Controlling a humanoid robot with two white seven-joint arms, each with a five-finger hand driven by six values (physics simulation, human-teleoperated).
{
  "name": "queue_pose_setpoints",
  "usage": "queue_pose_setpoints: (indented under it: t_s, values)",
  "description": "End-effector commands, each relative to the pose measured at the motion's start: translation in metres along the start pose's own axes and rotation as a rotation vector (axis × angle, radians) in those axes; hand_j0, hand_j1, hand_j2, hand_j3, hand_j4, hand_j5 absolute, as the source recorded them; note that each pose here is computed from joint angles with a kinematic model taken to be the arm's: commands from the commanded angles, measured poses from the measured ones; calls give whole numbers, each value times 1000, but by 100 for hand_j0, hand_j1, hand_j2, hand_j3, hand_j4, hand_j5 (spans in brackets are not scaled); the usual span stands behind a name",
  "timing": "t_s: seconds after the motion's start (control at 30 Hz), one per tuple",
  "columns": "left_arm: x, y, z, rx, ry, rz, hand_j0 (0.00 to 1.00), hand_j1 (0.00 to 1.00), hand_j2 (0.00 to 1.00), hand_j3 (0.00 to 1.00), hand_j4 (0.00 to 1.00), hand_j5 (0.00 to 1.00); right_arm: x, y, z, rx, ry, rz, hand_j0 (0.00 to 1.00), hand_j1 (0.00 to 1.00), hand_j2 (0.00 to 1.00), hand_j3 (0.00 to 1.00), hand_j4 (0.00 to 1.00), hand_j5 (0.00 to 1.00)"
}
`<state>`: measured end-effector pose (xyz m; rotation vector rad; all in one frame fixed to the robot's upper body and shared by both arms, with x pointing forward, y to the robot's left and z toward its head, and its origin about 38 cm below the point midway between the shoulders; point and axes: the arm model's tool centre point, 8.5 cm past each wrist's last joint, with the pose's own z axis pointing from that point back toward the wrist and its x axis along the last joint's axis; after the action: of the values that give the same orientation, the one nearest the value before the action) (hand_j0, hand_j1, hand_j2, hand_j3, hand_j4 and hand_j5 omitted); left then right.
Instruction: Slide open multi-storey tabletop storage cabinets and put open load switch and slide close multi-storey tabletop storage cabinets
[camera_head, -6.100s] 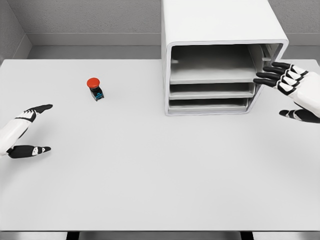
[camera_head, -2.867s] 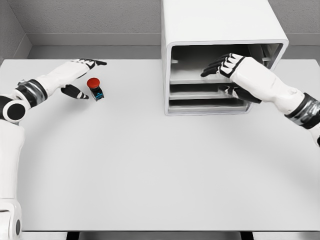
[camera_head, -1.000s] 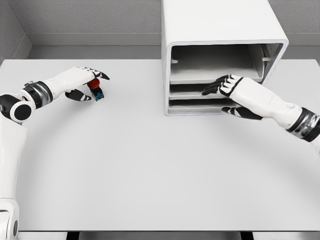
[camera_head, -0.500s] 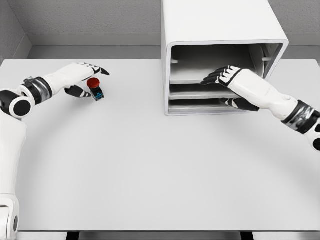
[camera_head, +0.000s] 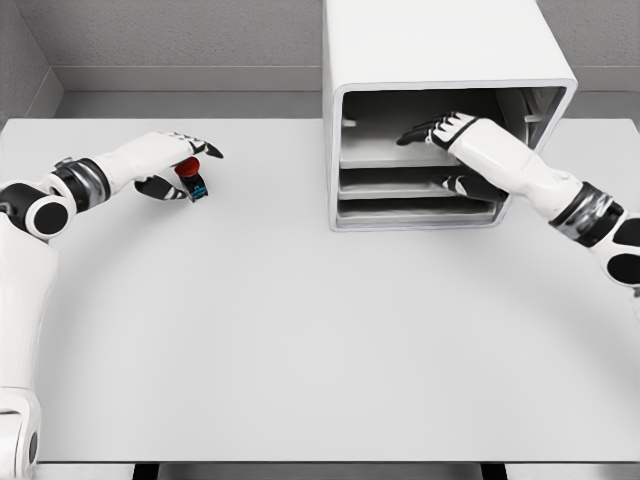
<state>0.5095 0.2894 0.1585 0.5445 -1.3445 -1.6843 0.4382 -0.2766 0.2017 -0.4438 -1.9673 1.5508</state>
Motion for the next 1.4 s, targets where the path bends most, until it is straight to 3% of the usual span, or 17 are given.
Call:
queue_pose_setpoints:
  t_s: [0.0,0.23,0.47,0.73,1.07,1.37]
  values:
    - [0,0,0,3,-2,5,78,78,78,78,78,78,-4,8,-2,2,15,-22,78,78,78,78,78,78]
    - [-1,0,1,1,1,3,70,70,70,70,70,70,-2,25,-4,50,11,-31,78,78,78,78,78,78]
    - [-3,-1,2,0,5,6,65,65,65,65,65,65,-1,29,-2,66,7,-32,78,78,78,78,78,78]
    - [-4,-1,2,1,7,9,53,53,53,53,53,53,-6,26,10,94,23,-11,80,80,80,80,80,80]
    - [-5,6,4,17,10,11,40,40,40,40,40,40,3,17,22,106,-1,11,81,81,81,81,81,81]
    - [-6,10,4,27,9,10,37,37,37,37,37,37,17,14,35,128,-31,26,81,81,81,81,81,81]
